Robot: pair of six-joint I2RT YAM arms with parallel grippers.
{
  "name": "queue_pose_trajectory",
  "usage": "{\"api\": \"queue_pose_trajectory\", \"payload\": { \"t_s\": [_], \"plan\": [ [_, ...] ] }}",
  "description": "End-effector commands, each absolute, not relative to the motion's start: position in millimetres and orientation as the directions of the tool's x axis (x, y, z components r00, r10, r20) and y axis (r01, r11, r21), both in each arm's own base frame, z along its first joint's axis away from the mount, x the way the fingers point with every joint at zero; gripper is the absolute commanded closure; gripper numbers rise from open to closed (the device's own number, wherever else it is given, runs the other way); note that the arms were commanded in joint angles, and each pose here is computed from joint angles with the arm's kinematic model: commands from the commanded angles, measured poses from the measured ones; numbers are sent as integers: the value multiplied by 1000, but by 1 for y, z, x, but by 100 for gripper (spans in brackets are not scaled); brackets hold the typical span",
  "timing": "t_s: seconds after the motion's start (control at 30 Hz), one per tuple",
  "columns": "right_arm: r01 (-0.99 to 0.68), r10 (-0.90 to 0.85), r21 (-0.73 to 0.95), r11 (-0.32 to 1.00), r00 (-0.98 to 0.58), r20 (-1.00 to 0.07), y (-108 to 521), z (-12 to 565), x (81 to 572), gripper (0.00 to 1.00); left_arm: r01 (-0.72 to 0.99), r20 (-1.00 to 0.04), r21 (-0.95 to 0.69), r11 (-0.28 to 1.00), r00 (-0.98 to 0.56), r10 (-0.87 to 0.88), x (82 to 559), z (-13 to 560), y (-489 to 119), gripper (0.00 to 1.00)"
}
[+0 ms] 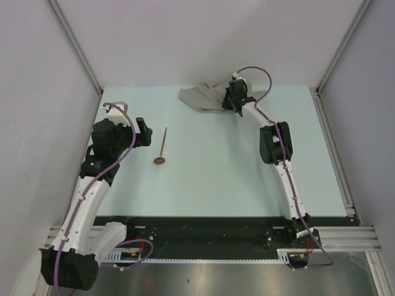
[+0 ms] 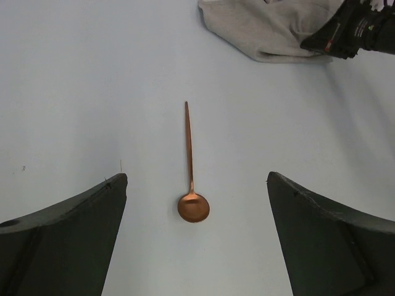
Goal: Fold the napkin, place the utensils inside, and roll it up
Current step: Move the napkin to the centre of the board, then flatten the napkin out
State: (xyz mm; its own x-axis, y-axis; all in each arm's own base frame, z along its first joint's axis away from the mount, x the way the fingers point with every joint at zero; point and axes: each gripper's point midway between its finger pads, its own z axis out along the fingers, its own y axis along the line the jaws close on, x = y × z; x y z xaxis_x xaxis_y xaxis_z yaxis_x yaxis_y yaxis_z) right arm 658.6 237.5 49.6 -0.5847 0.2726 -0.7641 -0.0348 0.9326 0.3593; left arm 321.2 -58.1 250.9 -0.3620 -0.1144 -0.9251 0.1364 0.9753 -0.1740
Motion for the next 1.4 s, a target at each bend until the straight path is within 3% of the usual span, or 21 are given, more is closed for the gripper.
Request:
{"api": "queue_pose_trajectory", "payload": {
  "t_s": [0.0, 0.03, 0.1, 0.17, 0.2, 0.23, 0.33, 0.37, 0.4, 0.43, 0.47, 0.5, 0.57, 0.67, 0.8, 0.9, 1.13, 1.37],
  "plan": [
    [-138, 256, 378, 916, -522, -813, 237, 131, 640, 100, 133, -932, -209, 969, -326, -157, 321, 259, -59, 0],
    [-147, 226, 359, 922, -550, -804, 236, 125, 621, 100, 112, -918, -261, 959, -335, -211, 321, 258, -61, 0],
    [-200, 197, 325, 924, -480, -855, 230, 189, 592, 100, 128, -896, -335, 933, -351, -274, 323, 255, -71, 0],
    [-169, 137, 264, 950, -536, -833, 217, 163, 549, 100, 144, -846, -444, 884, -392, -361, 322, 244, -89, 1],
    [-179, 139, 257, 950, -494, -858, 210, 204, 526, 100, 160, -841, -472, 867, -378, -388, 327, 244, -96, 1],
    [-125, 99, 205, 971, -569, -816, 192, 161, 495, 100, 159, -812, -513, 844, -410, -416, 324, 231, -110, 1],
    [-52, 94, 156, 986, -598, -796, 156, 159, 433, 100, 188, -811, -509, 840, -431, -396, 328, 220, -140, 2],
    [12, 77, 94, 996, -687, -723, 130, 116, 396, 100, 196, -814, -499, 844, -440, -379, 330, 217, -149, 2],
    [50, 89, 75, 996, -681, -727, 113, 120, 379, 98, 208, -816, -487, 849, -456, -356, 331, 212, -158, 2],
    [124, 117, 42, 991, -691, -714, 93, 112, 366, 88, 226, -813, -467, 855, -490, -315, 333, 202, -173, 3],
    [175, 122, -17, 984, -753, -646, 69, 86, 337, 59, 240, -806, -463, 853, -514, -293, 333, 196, -183, 3],
    [199, 137, -25, 980, -757, -638, 60, 85, 327, 50, 262, -810, -464, 846, -512, -286, 337, 197, -192, 3],
    [206, 141, -25, 978, -749, -648, 54, 91, 310, 42, 273, -791, -460, 845, -559, -249, 340, 180, -211, 6],
    [118, 133, 72, 990, -678, -723, 86, 124, 311, 38, 283, -770, -475, 833, -591, -239, 340, 164, -229, 7],
    [-158, 103, 242, 957, -595, -797, 171, 174, 317, 34, 274, -755, -503, 819, -601, -262, 345, 158, -235, 10],
    [-282, 58, 255, 925, -558, -828, 220, 185, 329, 30, 242, -752, -510, 826, -592, -290, 351, 162, -226, 11],
    [-358, -94, 177, 917, -624, -776, 299, 131, 366, 38, 188, -740, -552, 812, -560, -373, 348, 170, -190, 13],
    [-345, -179, 99, 933, -685, -706, 323, 76, 382, 40, 158, -741, -538, 828, -558, -375, 335, 165, -173, 13]
  ]
}}
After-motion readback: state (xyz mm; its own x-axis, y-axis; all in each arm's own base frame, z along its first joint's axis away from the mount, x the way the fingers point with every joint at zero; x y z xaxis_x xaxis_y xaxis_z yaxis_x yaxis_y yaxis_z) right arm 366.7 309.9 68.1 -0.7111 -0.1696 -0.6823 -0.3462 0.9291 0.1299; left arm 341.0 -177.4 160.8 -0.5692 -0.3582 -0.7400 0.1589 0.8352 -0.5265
